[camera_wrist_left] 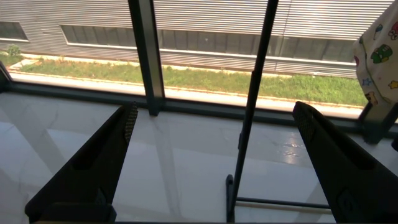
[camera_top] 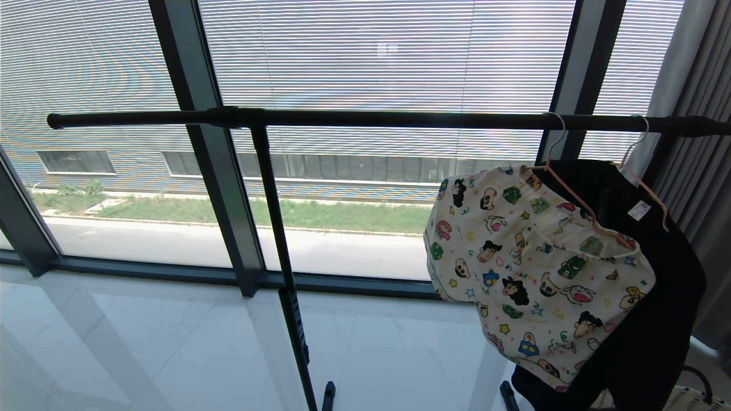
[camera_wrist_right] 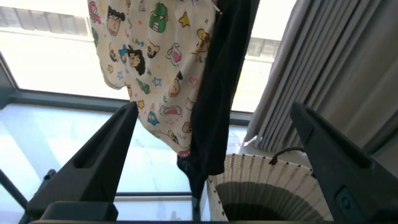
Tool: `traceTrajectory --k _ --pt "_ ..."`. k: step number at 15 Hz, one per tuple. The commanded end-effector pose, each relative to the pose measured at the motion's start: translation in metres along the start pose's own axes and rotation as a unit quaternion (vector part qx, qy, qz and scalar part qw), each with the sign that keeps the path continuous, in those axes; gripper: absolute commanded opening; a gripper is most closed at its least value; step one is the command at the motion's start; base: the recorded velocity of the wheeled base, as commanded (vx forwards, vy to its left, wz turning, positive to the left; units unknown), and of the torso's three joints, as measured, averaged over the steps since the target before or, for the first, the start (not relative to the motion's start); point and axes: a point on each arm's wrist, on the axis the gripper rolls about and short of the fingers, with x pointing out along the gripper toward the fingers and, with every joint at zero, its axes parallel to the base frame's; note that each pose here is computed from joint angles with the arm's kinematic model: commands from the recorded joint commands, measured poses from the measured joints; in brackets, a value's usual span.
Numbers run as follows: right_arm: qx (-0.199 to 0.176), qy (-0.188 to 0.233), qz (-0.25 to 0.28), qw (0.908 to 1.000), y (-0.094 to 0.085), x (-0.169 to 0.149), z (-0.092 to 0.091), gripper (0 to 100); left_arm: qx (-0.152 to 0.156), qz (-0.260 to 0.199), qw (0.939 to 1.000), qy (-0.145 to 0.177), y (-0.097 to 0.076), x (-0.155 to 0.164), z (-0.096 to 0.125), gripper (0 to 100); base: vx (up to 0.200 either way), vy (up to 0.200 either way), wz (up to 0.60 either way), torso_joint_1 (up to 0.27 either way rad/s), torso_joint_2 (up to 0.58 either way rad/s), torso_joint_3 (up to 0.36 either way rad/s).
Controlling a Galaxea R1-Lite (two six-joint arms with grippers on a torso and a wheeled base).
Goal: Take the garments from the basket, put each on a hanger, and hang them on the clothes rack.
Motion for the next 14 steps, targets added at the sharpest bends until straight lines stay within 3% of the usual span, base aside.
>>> traceTrajectory --k 1,14 --pt "0.001 0.003 -0.001 1.0000 0.0000 0.0006 -0.0015 100 0.000 0.000 1.0000 0.000 0.0000 0.0000 -0.0001 100 0.000 0.000 0.00 0.000 0.00 0.000" --pt "0.008 0.003 0.000 1.0000 0.0001 0.0006 -0.0015 100 0.000 0.000 1.0000 0.000 0.0000 0.0000 -0.0001 100 0.000 0.000 0.00 0.000 0.00 0.000"
